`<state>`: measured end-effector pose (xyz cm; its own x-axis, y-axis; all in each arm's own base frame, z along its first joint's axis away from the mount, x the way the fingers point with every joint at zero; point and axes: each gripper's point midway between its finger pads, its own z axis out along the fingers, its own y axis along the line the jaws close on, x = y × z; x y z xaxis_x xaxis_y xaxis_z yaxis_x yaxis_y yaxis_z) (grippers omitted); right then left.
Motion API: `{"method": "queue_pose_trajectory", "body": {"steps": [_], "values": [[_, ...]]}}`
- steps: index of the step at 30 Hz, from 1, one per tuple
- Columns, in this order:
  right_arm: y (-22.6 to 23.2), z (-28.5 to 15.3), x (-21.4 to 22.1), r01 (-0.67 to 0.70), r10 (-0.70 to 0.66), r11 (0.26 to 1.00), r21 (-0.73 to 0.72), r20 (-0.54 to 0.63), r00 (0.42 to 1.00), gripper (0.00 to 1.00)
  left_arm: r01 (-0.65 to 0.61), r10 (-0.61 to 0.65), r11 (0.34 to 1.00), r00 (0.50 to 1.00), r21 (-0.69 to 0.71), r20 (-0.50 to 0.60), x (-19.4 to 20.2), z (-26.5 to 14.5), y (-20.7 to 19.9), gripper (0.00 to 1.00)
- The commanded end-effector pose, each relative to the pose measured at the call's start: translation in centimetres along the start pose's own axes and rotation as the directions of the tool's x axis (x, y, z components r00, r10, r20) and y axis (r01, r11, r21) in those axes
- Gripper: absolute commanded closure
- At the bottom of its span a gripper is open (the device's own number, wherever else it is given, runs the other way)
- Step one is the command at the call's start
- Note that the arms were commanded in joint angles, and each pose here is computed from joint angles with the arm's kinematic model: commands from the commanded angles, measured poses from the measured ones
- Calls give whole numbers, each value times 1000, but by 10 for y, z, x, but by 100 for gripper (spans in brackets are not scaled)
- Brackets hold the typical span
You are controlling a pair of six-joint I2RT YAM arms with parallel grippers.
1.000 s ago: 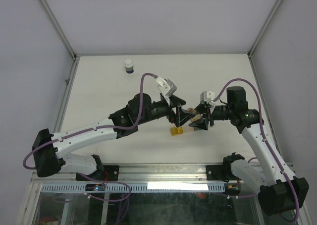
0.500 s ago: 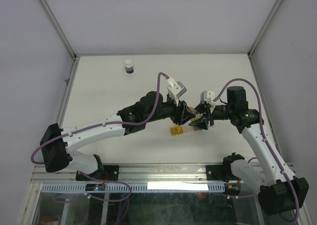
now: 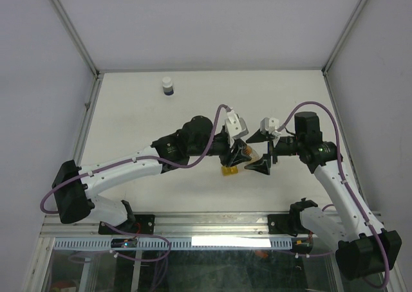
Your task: Sort the pills into containers
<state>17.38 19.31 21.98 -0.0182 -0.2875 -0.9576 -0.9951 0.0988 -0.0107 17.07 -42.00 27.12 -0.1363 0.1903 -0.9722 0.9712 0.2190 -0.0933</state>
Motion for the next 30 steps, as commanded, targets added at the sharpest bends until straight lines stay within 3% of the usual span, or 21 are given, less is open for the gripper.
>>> {"method": "queue_pose_trajectory", "body": {"steps": [1,6,10,16,22,30], "values": [[1,-3,-24,44,-43,999,-7,59,997,0,-61,59,996,998,59,27,-20,-14,2,100],[5,-9,-34,48,-48,999,-2,90,995,0,21,-20,998,1000,-62,19,-9,-37,35,100],[8,-15,-42,55,-55,998,6,122,991,0,75,-77,955,997,-285,6,4,-65,81,100],[4,-15,-44,25,-27,1000,18,145,989,0,196,-224,736,974,-648,40,30,-124,173,100],[-7,-13,-40,-19,10,998,58,146,989,0,276,-334,537,937,-797,99,61,-166,248,100],[-23,-9,-27,-80,67,991,104,118,991,1,243,-487,275,870,-930,83,129,-191,316,100]]}}
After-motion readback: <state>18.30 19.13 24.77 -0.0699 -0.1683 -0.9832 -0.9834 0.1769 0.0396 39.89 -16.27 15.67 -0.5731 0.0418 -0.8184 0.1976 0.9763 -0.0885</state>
